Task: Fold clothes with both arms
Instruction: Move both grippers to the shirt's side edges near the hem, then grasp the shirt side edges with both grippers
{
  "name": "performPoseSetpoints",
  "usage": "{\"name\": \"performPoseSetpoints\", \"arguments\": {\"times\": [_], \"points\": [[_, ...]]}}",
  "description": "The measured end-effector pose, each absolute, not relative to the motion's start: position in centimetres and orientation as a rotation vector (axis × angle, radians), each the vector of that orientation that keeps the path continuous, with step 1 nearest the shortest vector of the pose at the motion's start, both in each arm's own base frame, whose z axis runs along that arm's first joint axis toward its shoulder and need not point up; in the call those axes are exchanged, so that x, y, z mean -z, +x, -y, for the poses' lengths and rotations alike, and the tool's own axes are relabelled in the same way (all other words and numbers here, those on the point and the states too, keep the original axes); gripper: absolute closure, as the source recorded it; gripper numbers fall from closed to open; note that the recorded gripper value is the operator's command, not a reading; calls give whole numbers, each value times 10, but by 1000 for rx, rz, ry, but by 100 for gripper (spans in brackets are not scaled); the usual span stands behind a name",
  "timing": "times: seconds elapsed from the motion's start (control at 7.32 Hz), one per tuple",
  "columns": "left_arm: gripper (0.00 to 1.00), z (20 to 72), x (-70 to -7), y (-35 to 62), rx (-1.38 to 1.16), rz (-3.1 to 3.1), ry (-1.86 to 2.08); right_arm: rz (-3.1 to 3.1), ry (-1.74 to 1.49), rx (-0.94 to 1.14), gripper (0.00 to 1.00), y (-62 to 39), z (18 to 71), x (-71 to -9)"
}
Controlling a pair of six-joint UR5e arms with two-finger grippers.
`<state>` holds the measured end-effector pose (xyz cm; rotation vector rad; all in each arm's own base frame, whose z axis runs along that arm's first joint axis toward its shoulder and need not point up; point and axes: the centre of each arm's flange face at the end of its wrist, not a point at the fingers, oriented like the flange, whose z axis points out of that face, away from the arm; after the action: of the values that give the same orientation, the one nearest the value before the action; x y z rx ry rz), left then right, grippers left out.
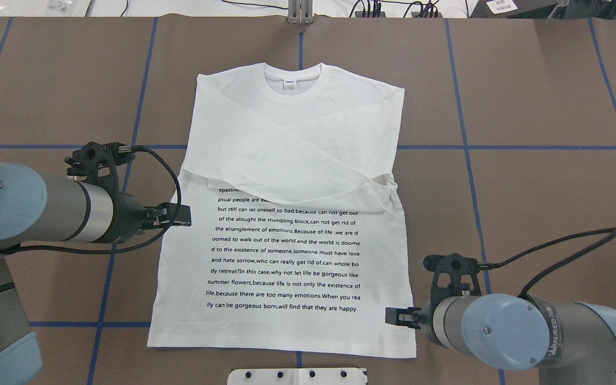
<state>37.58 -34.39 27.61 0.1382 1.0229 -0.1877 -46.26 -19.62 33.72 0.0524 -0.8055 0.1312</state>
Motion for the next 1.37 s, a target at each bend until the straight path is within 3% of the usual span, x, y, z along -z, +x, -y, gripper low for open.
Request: {"name": "performPoseSetpoints", "arguments": {"times": [0.55,0.82,1.37], "points": [[1,341,-274,372,184,-1030,139,785,20,-130,6,-482,163,-357],[1,341,-272,371,184,-1033,141,779,10,-123,23,-488,158,-360],[1,341,-271,371,183,-1035,142,779,-2,-104,35,-498,148,-359]]}}
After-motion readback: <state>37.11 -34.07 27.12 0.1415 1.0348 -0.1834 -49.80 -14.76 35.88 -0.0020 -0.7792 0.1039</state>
